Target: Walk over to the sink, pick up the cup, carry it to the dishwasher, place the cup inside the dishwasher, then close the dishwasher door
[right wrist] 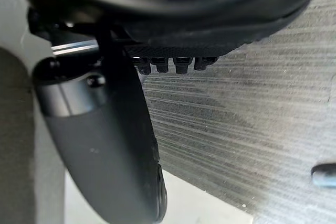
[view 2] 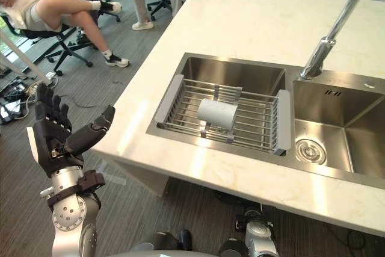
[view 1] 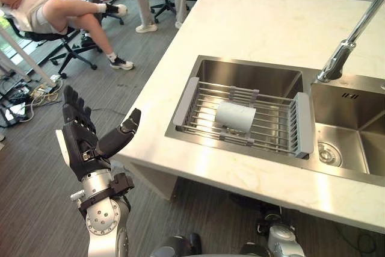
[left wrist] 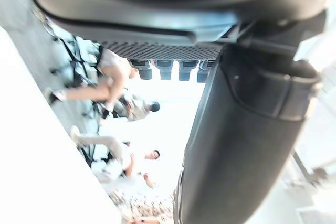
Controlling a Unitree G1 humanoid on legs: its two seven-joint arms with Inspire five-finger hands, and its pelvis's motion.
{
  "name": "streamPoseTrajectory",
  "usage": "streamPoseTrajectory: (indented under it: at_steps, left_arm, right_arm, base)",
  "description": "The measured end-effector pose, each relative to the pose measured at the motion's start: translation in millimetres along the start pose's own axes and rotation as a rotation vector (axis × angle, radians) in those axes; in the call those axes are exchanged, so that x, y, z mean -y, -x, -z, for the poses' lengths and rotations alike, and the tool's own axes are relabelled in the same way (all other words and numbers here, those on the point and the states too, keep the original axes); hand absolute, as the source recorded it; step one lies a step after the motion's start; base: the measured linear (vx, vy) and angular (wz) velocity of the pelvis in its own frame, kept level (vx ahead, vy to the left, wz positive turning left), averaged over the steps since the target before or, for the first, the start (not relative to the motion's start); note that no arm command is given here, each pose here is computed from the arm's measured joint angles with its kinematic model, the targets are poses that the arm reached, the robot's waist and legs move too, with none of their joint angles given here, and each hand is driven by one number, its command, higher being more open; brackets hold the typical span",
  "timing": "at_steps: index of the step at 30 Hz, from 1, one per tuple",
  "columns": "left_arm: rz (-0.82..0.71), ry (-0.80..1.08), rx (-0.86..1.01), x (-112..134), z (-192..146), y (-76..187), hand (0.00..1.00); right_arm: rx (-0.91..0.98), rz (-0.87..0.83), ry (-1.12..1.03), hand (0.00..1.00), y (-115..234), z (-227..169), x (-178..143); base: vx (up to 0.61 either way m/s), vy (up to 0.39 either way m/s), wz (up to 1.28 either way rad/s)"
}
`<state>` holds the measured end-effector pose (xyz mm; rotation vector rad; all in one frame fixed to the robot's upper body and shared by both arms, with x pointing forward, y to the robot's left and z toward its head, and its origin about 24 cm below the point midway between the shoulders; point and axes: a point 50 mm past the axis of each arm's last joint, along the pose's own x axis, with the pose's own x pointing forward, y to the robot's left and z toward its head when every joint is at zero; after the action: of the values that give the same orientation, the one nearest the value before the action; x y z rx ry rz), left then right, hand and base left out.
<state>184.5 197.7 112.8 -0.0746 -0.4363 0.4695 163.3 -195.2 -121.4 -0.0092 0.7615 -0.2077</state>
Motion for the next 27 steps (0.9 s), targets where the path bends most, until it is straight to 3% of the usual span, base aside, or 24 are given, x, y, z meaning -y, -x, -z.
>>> streamPoseTrajectory:
  at_steps: [5,9,13,20,27]
  left_arm:
    - [0.071,0.007,-0.025,12,5,4,1.0]
    - [0.164,0.005,-0.111,23,26,9,1.0]
    - [0.232,0.019,-0.107,31,26,8,1.0]
    - [0.328,0.041,-0.049,46,20,-3,1.0]
    - [0.437,-0.011,-0.091,50,30,3,1.0]
  right_arm:
    - [-0.053,-0.024,0.031,1.0,3,14,-3]
    - [-0.162,0.021,0.073,1.0,12,43,20]
    - [-0.155,0.055,0.035,1.0,18,50,24]
    - [-0.187,0.051,0.033,1.0,19,55,29]
    - [-0.193,0.027,0.019,1.0,21,58,24]
  base:
    - [0.18,-0.148,-0.05]
    - [0.2,-0.235,0.13]
    - [0.11,-0.175,0.22]
    - [0.06,0.058,-0.2]
    - [0.04,0.055,-0.07]
